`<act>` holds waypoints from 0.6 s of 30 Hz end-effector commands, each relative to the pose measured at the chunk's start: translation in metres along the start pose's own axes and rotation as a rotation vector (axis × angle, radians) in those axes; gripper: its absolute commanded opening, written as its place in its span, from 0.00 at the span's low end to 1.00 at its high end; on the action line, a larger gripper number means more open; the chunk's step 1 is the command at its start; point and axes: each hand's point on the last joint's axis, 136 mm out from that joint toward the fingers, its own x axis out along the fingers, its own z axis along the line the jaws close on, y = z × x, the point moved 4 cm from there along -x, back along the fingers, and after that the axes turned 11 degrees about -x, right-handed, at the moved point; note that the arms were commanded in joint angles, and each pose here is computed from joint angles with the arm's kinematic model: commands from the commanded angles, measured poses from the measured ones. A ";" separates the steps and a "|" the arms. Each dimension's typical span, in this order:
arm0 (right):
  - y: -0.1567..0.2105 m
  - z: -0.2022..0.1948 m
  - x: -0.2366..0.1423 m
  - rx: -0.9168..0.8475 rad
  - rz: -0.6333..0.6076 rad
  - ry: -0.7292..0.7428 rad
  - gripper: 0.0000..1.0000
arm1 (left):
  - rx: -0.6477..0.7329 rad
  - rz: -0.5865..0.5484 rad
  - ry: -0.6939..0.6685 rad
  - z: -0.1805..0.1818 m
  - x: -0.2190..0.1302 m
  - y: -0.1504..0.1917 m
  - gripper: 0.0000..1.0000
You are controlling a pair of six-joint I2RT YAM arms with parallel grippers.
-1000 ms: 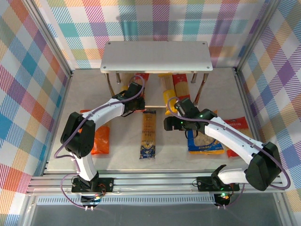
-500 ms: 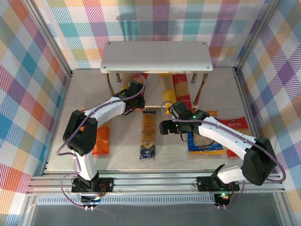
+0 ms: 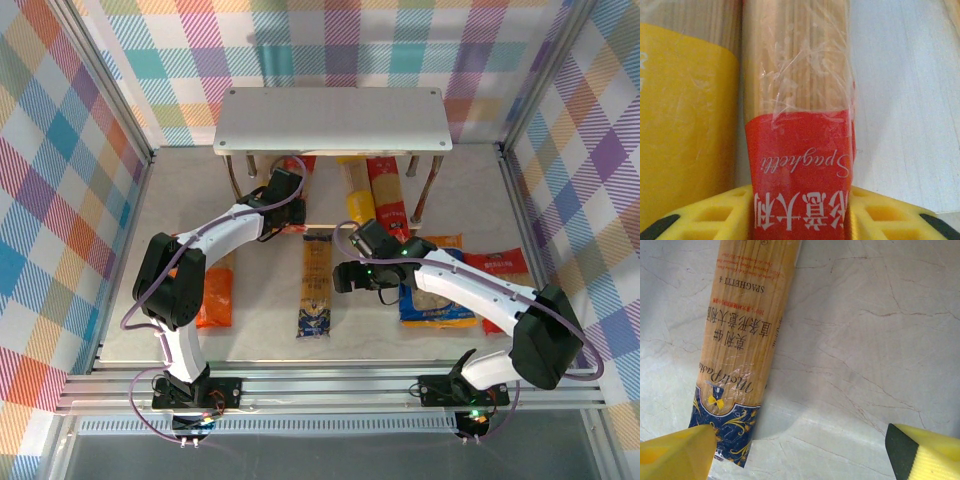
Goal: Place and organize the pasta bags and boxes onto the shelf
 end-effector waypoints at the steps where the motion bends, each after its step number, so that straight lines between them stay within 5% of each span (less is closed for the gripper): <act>1: -0.002 0.004 0.000 0.013 -0.004 -0.005 0.88 | -0.024 -0.078 0.040 -0.007 -0.010 -0.025 0.47; 7: 0.003 0.008 0.001 0.012 0.010 -0.010 0.88 | -0.041 -0.085 0.104 -0.013 -0.022 -0.026 0.63; 18: 0.017 0.027 0.015 0.000 0.064 -0.018 0.88 | -0.001 -0.208 0.150 -0.009 -0.088 -0.038 0.62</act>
